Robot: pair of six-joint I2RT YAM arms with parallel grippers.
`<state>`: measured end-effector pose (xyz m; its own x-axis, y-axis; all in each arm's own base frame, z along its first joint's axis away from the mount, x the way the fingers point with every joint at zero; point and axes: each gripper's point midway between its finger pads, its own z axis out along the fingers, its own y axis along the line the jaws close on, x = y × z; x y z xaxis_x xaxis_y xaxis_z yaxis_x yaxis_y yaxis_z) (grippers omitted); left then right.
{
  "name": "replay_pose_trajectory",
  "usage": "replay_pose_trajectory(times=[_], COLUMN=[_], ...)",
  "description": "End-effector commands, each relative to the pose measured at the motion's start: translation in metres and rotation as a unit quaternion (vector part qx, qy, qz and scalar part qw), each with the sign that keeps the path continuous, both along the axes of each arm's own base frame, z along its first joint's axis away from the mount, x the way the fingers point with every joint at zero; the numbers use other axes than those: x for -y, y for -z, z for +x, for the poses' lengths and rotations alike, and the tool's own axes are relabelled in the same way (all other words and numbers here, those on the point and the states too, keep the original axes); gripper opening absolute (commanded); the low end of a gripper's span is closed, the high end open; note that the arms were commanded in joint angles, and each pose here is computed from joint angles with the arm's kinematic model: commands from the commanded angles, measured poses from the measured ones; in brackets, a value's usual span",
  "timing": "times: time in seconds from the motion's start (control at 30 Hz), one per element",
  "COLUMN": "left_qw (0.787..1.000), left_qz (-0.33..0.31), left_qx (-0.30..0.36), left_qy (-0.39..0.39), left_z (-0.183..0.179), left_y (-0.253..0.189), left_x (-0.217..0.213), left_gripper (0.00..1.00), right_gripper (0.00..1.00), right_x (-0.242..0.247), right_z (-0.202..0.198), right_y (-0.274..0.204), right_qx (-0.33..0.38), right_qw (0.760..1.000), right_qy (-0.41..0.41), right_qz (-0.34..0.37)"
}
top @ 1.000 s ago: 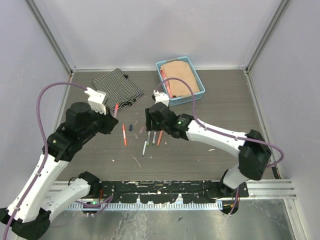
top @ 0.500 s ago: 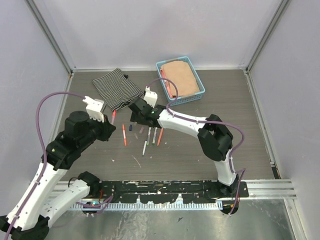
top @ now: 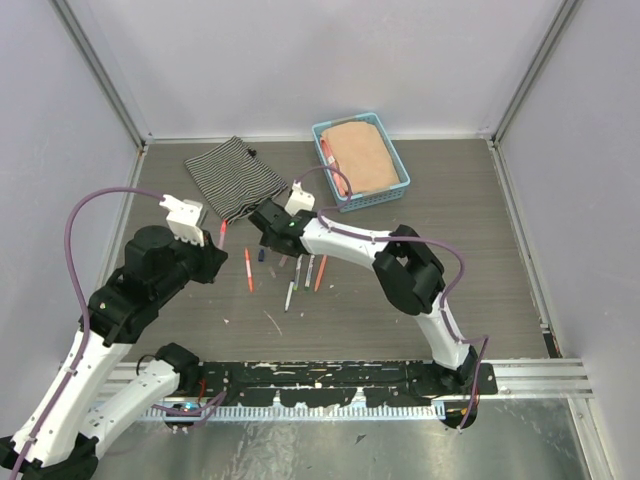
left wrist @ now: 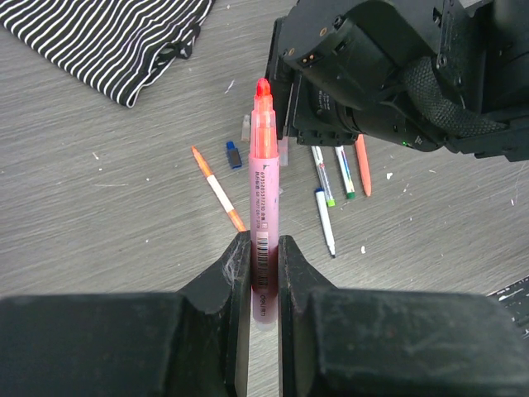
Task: Insert the pens into the pen caps
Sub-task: Pick up the pen cap from the center of the board.
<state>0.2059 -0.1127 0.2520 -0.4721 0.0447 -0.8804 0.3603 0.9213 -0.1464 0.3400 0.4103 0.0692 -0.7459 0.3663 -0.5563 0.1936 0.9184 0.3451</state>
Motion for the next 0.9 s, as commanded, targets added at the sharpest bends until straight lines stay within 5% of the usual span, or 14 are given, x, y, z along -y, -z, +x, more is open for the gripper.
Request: replay_pose_trajectory(times=[0.0, 0.87], left_qw=[1.0, 1.0], left_qz=[-0.002, -0.003], left_qx=[0.008, 0.004], left_qy=[-0.008, -0.004], left_z=[0.002, 0.005], left_y=[-0.001, 0.0], left_x=[-0.002, 0.001], left_gripper=[0.0, 0.0], right_gripper=[0.58, 0.39], right_x=[0.001, 0.006], right_z=[0.004, -0.011], right_y=[-0.014, 0.037], right_qx=[0.02, -0.005], right_qw=[0.999, 0.998], right_qy=[0.032, 0.018], right_qz=[0.003, -0.063])
